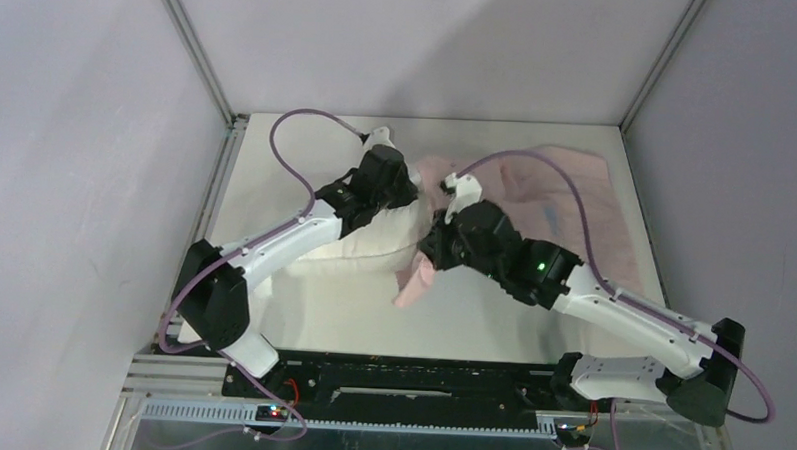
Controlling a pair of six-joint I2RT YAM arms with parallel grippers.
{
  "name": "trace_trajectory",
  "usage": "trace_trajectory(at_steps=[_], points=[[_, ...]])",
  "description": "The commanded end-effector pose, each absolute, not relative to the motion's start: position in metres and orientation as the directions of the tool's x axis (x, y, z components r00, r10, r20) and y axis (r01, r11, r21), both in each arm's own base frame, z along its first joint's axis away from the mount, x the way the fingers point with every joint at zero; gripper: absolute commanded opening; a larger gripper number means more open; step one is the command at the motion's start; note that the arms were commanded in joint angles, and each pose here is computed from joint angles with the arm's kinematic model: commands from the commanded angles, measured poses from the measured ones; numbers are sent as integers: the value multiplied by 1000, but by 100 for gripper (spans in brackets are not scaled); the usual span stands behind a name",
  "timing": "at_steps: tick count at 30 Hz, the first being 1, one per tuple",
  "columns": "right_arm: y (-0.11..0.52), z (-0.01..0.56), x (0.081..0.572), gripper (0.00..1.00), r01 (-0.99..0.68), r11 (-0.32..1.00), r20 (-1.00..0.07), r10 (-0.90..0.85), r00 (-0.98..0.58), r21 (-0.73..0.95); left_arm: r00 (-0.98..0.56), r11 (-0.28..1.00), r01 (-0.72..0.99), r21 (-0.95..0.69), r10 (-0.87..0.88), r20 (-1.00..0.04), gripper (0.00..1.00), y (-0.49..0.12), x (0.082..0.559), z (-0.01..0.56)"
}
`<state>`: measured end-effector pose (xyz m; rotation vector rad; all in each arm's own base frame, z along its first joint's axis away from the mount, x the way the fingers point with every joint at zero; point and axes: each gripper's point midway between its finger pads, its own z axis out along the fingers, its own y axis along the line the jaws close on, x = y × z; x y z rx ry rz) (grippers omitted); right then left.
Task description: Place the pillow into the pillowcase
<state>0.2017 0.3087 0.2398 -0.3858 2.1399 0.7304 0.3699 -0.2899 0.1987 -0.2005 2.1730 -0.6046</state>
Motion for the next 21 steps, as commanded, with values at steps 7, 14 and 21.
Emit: trace_trajectory(at_steps=[7, 14, 21], points=[[270, 320, 275, 0, -454, 795, -832, 111, -543, 403, -643, 775, 204, -598, -355, -679, 0, -330, 296, 257], [259, 374, 335, 0, -409, 820, -844, 154, -514, 399, -732, 635, 434, -639, -165, -661, 0, -359, 240, 339], [263, 292, 432, 0, -216, 926, -751, 97, -654, 308, -769, 473, 560, -681, -8, -639, 17, -375, 252, 384]])
